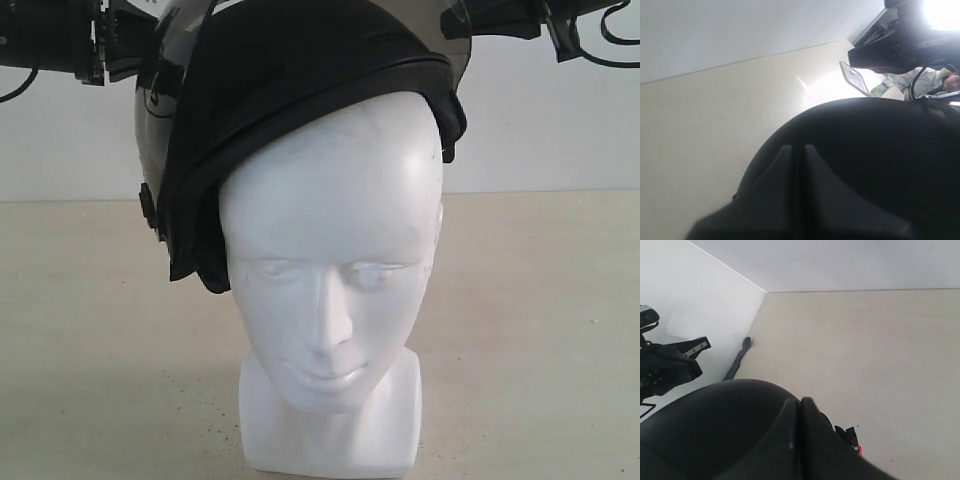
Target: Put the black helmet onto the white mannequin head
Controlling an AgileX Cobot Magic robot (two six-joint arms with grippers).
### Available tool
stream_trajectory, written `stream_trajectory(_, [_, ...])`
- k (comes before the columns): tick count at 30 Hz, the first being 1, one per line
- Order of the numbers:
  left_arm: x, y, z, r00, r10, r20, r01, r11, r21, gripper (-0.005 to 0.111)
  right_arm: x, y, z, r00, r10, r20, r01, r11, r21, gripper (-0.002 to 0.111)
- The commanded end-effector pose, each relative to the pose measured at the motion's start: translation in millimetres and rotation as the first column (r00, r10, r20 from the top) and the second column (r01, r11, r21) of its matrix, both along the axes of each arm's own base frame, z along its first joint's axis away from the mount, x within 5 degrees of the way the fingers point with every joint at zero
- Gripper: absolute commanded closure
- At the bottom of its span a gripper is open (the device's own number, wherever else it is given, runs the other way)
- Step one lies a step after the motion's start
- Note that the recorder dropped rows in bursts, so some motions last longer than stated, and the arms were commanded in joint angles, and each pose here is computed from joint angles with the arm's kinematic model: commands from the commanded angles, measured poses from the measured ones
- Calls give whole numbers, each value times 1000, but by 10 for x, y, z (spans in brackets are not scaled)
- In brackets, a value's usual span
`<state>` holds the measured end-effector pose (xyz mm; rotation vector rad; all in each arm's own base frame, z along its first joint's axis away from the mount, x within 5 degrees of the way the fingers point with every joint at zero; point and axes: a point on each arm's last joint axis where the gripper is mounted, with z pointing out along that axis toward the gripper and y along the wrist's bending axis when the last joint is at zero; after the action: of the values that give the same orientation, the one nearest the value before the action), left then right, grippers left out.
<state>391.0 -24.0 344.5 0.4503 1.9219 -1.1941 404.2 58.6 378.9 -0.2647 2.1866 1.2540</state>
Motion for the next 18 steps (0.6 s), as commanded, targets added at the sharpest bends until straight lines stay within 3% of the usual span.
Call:
stream_trajectory(1, [-88, -30, 134, 1000, -5, 31, 5, 1000, 1, 102, -44, -10, 69, 1000, -1, 20, 1, 1000, -6, 108])
stream_trajectory(18, [-166, -132, 224, 998, -28, 49, 28, 1000, 2, 102, -44, -10, 69, 1000, -6, 8, 6, 1000, 0, 108])
